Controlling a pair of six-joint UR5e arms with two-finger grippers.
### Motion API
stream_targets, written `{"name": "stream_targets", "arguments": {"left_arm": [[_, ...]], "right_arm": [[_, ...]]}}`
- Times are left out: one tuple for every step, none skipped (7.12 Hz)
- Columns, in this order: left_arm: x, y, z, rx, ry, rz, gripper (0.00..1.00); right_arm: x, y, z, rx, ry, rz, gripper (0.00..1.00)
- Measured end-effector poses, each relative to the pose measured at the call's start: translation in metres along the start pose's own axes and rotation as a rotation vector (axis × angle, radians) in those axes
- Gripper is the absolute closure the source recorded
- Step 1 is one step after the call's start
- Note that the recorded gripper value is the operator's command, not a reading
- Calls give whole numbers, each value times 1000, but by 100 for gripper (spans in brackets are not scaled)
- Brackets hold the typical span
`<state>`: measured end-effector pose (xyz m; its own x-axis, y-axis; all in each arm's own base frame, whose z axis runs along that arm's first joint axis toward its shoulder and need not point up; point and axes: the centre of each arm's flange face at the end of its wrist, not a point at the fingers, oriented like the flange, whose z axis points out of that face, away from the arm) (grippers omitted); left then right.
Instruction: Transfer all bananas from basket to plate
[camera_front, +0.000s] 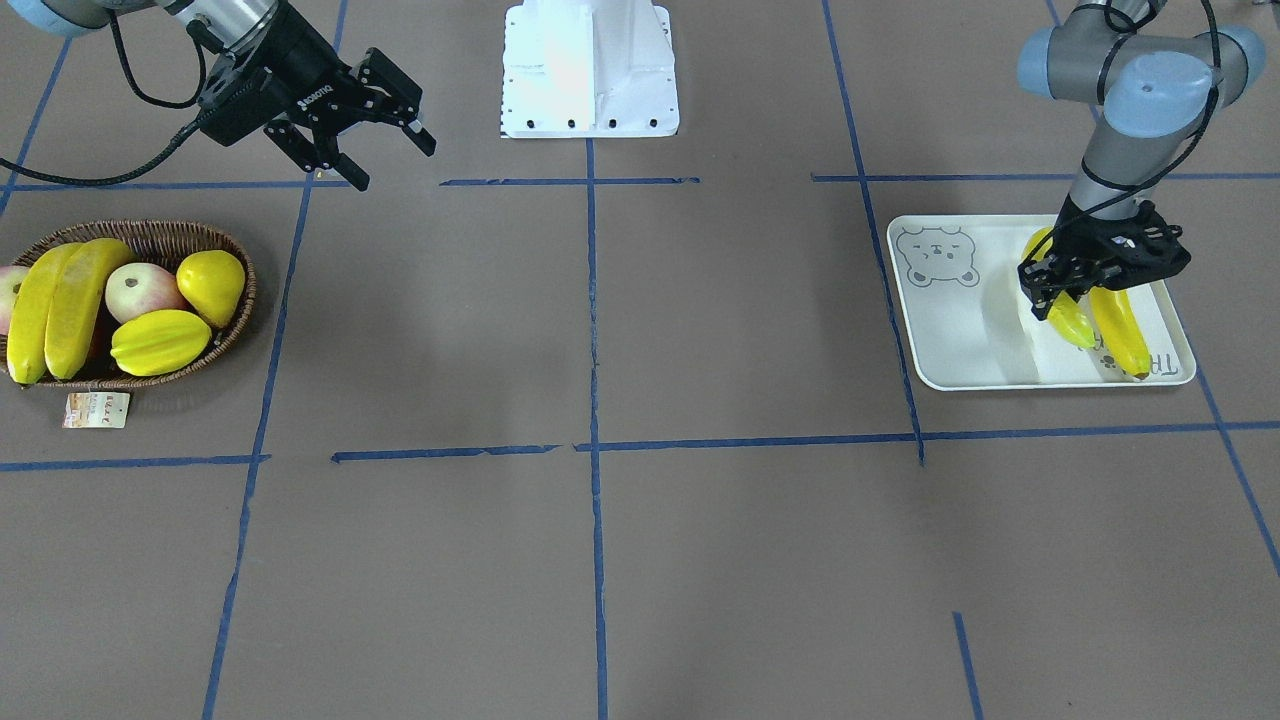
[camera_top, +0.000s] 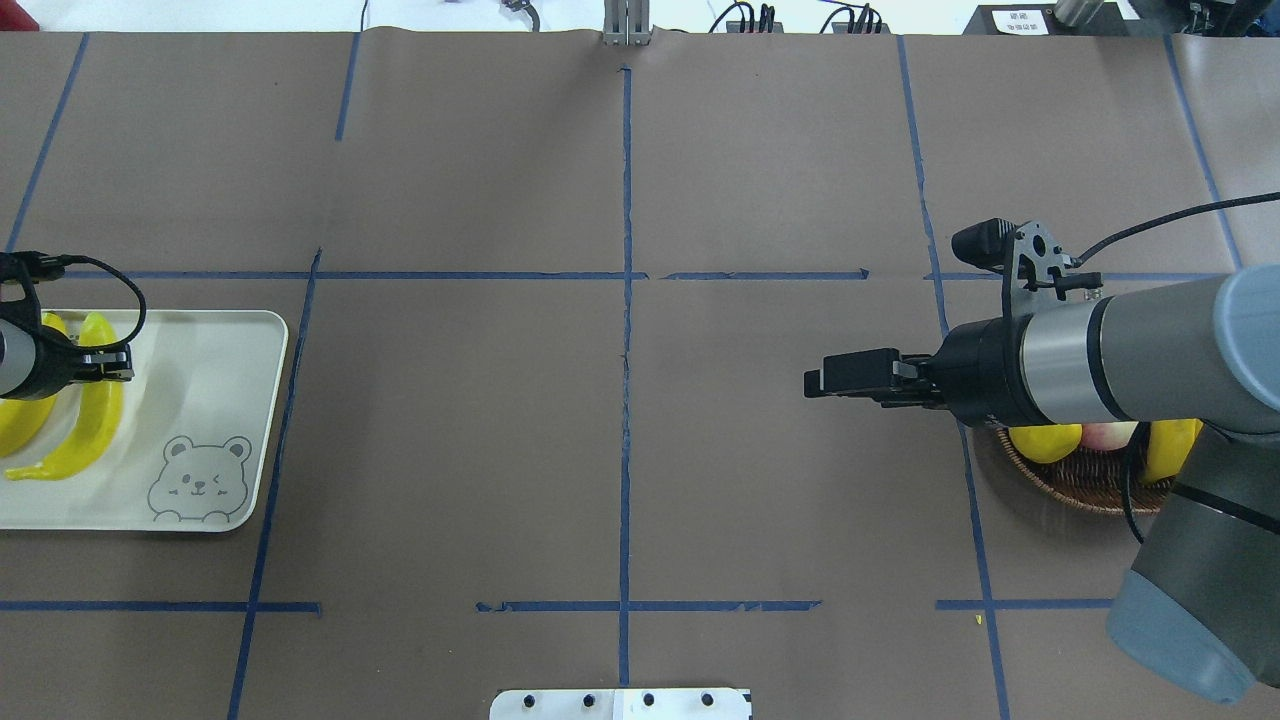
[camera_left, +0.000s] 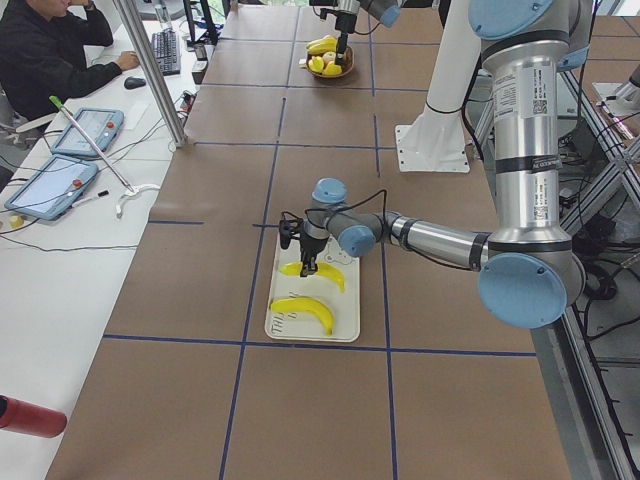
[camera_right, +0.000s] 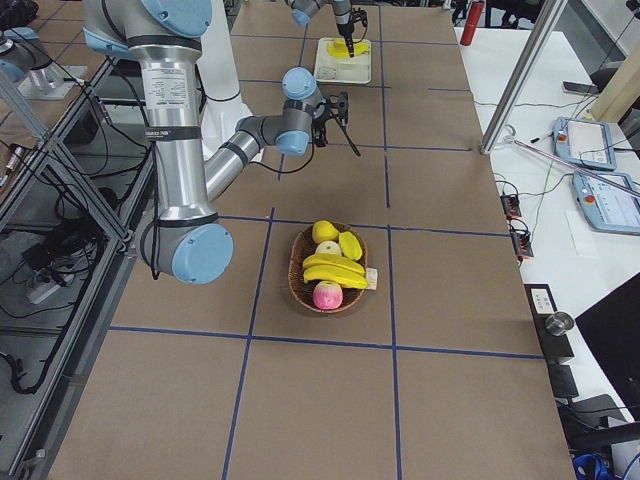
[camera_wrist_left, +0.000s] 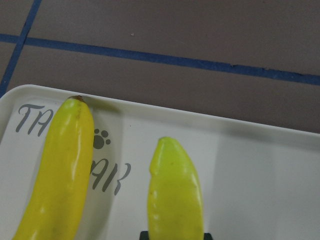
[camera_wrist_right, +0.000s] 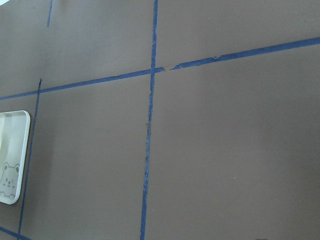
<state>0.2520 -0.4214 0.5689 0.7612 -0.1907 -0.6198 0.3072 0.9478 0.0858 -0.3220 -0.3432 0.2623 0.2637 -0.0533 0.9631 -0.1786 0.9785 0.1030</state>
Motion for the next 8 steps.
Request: {"name": "stream_targets", "arguments": {"left_arm": [[-5,-2,2,2,-3,43,1],[-10,-4,1,8,2,93,1],[-11,-7,-3,18,14,117,1],[-5,-10,-11,28,35,126,1],[5,-14,-25,27,74,121,1],[22,-20,-47,-3,150,89,1],[45,-27,-75,-44,242,35,1],[70,-32,-102,-72,320,-28,1]], "right_arm": [[0,0,0,0,0,0,0],[0,0,0,0,0,0,0],[0,0,0,0,1,0,0],[3,-1,-1,2,4,3,0],[10,-3,-4,9,18,8,0],[28,-8,-10,23,51,17,0],[54,-13,-18,39,98,16,0],[87,-16,-30,51,160,-17,0]]}}
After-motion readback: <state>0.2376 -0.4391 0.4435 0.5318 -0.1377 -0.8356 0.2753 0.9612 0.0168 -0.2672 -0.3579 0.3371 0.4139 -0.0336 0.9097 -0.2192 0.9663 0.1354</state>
